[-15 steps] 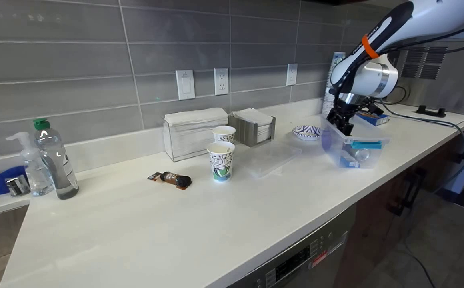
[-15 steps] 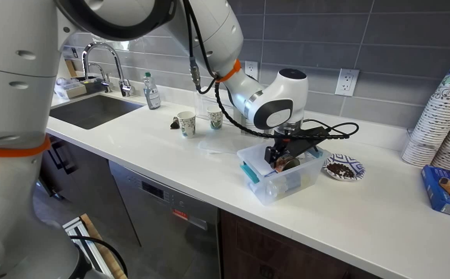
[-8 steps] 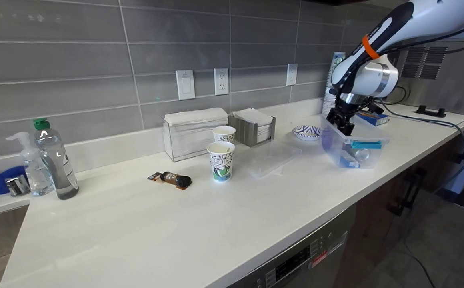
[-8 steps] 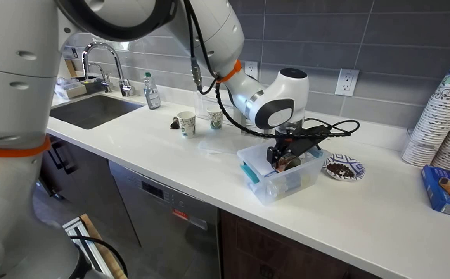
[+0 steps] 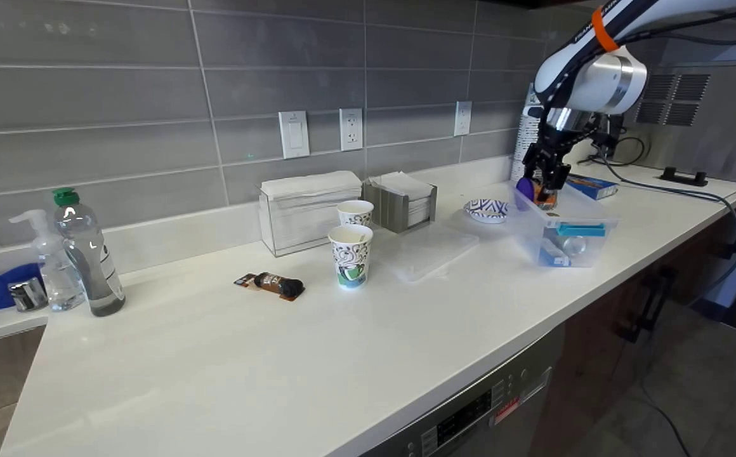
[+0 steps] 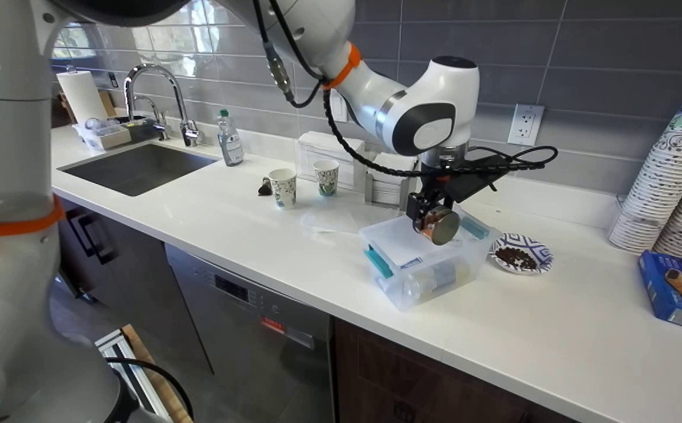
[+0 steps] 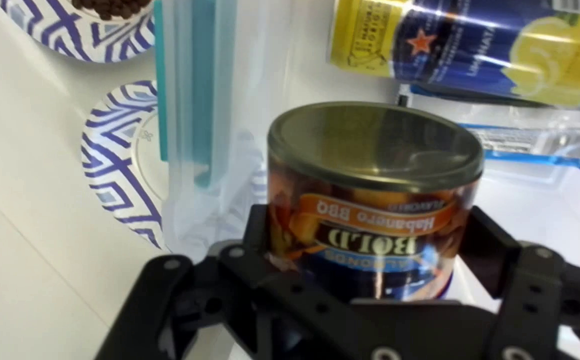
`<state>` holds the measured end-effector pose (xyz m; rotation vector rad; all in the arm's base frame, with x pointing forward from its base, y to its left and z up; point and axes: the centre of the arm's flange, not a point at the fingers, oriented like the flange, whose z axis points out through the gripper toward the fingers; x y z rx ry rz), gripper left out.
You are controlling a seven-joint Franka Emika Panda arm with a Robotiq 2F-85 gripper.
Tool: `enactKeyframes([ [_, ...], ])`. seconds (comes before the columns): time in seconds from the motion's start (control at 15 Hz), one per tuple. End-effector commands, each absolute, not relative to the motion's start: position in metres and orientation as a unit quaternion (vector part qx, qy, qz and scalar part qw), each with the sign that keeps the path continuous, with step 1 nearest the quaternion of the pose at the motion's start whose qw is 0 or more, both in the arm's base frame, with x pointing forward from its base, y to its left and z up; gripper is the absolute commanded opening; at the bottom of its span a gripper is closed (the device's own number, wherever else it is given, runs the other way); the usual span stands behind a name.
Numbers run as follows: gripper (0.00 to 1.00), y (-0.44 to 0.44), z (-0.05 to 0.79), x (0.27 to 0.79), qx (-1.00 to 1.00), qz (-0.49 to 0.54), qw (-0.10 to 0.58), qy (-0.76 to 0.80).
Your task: Take the can out of the clear container.
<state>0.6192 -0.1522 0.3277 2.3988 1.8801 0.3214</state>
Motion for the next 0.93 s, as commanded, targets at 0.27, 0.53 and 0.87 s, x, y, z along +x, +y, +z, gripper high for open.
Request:
enactKeyframes([
  [0.27, 0.68, -0.112, 0.392, 0.593, 0.738, 0.167, -0.15, 0.636],
  [0.53, 0.68, -0.064, 0.384, 0.579, 0.679, 0.2, -0.243, 0.663],
  [0.87, 0.68, 0.001, 0.341, 0.564, 0.602, 0.212, -0.304, 0.707],
])
